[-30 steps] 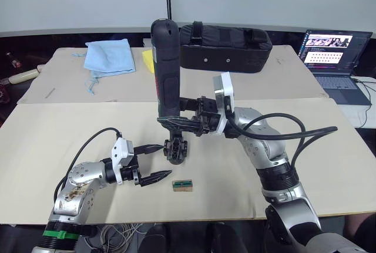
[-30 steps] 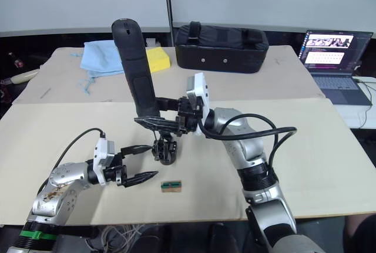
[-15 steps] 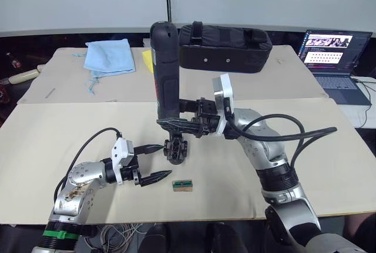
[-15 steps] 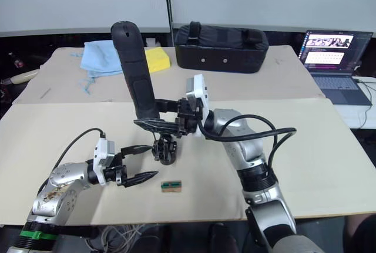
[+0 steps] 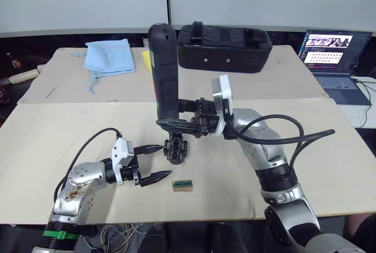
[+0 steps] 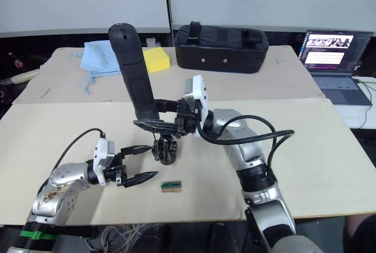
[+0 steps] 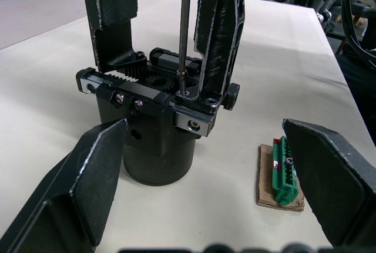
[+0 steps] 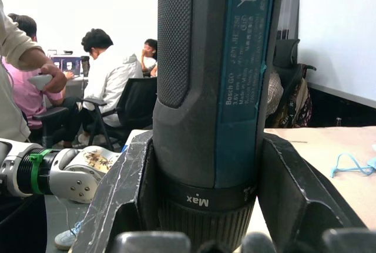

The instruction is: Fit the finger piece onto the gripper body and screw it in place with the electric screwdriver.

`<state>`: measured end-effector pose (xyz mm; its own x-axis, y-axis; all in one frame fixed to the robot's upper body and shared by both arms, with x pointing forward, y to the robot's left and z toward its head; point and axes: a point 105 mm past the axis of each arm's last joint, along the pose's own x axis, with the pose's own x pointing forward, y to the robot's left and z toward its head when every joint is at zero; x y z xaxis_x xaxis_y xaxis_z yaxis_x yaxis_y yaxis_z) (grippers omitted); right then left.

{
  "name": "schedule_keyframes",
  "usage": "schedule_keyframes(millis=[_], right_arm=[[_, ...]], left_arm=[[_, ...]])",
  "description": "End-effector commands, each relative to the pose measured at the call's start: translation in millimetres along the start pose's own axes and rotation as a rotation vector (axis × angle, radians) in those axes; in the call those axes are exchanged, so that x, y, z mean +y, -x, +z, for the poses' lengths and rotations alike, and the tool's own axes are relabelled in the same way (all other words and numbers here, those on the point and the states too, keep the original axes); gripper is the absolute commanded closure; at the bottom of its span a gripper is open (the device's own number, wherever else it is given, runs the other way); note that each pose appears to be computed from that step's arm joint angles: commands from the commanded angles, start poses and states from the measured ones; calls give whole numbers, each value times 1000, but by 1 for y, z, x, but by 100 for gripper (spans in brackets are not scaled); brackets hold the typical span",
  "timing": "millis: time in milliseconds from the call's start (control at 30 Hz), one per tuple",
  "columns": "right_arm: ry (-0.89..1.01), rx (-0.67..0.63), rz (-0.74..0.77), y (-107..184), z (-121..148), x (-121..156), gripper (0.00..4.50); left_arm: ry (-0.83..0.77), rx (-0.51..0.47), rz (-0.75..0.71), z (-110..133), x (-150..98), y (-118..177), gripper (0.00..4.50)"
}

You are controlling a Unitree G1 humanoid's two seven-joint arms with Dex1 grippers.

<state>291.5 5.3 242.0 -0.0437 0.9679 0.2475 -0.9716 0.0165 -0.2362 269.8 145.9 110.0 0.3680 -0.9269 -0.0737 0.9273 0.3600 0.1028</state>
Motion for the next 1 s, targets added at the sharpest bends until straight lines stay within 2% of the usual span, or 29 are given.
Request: schedule_keyframes(millis=[33,1000], right_arm=[[72,-47,27,-4,17,3,257],[51,-40,47,-6,12,8,257]], left_arm=[[-28,-13,-14,5,-2,-2,0],[-16,95,38,-20,11,-18,0]])
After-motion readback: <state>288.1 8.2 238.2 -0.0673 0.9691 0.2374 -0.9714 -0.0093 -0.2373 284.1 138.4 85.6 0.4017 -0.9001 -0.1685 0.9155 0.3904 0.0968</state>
